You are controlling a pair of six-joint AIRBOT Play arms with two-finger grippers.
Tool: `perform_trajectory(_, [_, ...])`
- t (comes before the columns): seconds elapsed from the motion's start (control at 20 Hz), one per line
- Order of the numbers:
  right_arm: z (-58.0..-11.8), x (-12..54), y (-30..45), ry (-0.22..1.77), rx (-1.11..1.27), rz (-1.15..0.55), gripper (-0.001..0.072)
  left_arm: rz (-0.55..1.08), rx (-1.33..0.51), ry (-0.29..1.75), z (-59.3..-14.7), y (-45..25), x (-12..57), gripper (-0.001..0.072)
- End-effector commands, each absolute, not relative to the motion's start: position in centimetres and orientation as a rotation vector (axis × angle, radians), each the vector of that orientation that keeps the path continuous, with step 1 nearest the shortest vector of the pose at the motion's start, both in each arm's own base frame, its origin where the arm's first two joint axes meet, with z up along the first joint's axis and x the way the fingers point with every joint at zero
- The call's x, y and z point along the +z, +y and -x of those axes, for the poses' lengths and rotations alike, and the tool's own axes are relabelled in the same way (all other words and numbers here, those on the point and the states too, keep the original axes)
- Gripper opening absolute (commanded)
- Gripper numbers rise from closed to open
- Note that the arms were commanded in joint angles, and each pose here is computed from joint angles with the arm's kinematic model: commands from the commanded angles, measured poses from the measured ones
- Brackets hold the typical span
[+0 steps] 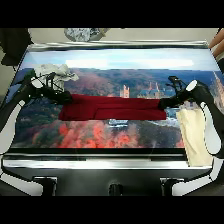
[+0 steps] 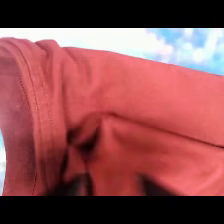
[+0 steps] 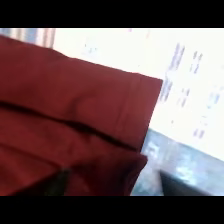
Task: Fold the shirts.
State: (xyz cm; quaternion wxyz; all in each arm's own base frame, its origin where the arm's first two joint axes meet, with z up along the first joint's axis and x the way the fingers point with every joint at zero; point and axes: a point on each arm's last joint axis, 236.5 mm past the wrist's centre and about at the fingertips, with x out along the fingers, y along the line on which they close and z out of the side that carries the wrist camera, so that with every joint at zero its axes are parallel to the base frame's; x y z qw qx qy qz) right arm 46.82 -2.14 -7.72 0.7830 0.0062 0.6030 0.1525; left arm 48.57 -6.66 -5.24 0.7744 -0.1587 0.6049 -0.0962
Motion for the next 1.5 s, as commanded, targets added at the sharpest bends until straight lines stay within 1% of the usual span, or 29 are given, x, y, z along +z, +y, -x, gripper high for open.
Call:
perform_trajectory(0.0, [-45.3,-6.5,-1.5,1.346,0.439,0.055,0.0702,0.347,-0.217,1.329,-48.0,-5.9,-3.7,0.0601])
perform_trajectory(0.1, [-45.6,-5.8,-2.1,1.321,0.43,0.037,0.0702,0.342,-0.216,1.279,-48.2,-5.4,-1.1,0.06])
perform_trajectory(0.2, [-45.2,-6.5,-2.2,1.332,0.446,-0.086,0.0696,0.33,-0.223,1.22,-48.1,-5.4,1.7,0.0599])
perform_trajectory(0.35, [-43.0,-8.7,-0.9,1.433,0.511,-0.277,0.0697,0.301,-0.251,1.144,-47.7,-6.5,5.6,0.0588])
perform_trajectory(0.5, [-42.8,-10.3,1.2,1.482,0.521,-0.345,0.0689,0.265,-0.299,1.096,-47.0,-8.8,8.3,0.0588])
perform_trajectory(0.55, [-43.5,-10.5,1.8,1.464,0.508,-0.346,0.0611,0.251,-0.321,1.091,-46.7,-9.9,8.7,0.0588])
perform_trajectory(0.6, [-44.4,-10.5,2.4,1.439,0.489,-0.347,0.0345,0.237,-0.344,1.092,-46.4,-11.1,8.9,0.0587])
perform_trajectory(0.65, [-45.1,-10.0,2.8,1.411,0.478,-0.359,0.0058,0.222,-0.369,1.098,-46.1,-12.4,8.7,0.0583])
perform_trajectory(0.7, [-46.0,-9.0,3.4,1.366,0.487,-0.376,0.0049,0.21,-0.392,1.106,-45.8,-13.7,8.4,0.0579])
perform_trajectory(0.75, [-46.7,-7.2,3.9,1.302,0.519,-0.362,0.005,0.194,-0.418,1.115,-45.6,-15.3,8.0,0.0415])
perform_trajectory(0.8, [-47.1,-5.2,4.1,1.254,0.534,-0.343,0.005,0.177,-0.446,1.127,-45.3,-17.0,7.2,0.0056])
perform_trajectory(0.85, [-47.0,-3.2,4.1,1.222,0.539,-0.322,0.0049,0.172,-0.467,1.136,-45.2,-18.8,6.4,0.0032])
perform_trajectory(1.0, [-45.0,3.5,5.0,1.156,0.592,-0.255,0.005,0.275,-0.54,1.202,-44.4,-26.1,3.0,0.0031])
perform_trajectory(1.1, [-43.1,7.4,5.5,1.116,0.623,-0.204,0.005,0.398,-0.626,1.268,-42.9,-31.7,0.6,0.003])
perform_trajectory(1.2, [-41.3,11.0,6.0,1.071,0.642,-0.159,0.0051,0.519,-0.676,1.314,-41.8,-35.9,-1.0,0.003])
perform_trajectory(1.45, [-36.3,17.2,7.1,1.0,0.68,-0.071,0.0052,0.767,-0.701,1.329,-40.7,-43.5,-3.2,0.003])
